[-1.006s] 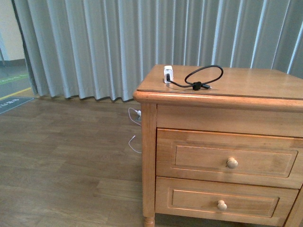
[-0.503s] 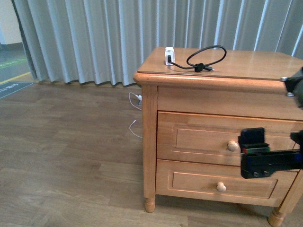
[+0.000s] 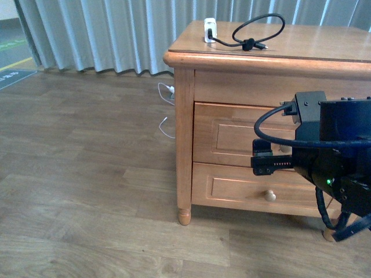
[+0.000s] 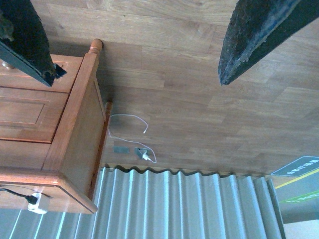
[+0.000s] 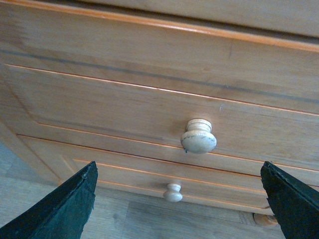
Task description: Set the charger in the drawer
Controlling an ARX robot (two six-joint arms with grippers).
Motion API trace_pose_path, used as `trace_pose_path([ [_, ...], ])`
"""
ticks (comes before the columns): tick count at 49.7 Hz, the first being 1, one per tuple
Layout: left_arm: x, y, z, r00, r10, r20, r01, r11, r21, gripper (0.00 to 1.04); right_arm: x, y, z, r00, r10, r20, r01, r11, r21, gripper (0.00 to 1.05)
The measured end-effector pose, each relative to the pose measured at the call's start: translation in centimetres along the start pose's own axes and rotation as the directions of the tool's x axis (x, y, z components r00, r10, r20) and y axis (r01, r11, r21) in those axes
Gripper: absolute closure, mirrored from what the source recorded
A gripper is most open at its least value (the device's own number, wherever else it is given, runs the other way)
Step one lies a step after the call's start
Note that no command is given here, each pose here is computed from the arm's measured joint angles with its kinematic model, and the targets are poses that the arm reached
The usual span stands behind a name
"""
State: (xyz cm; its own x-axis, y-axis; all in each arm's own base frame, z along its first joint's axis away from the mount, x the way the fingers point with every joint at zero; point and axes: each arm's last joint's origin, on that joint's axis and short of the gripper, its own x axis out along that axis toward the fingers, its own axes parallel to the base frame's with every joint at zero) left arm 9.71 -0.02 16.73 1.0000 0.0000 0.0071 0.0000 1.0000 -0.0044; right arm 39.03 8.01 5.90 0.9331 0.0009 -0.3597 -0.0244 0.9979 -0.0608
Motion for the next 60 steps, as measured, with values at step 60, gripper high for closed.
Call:
trace_pose_path([
  [60, 0.0, 0.0, 0.0, 1.0, 0.0, 0.0, 0.0, 1.0, 0.0, 0.06, 2.9, 0.1, -0.3, 0.998, -0.058, 0.015, 0.057, 0.996, 0.073, 0.08],
])
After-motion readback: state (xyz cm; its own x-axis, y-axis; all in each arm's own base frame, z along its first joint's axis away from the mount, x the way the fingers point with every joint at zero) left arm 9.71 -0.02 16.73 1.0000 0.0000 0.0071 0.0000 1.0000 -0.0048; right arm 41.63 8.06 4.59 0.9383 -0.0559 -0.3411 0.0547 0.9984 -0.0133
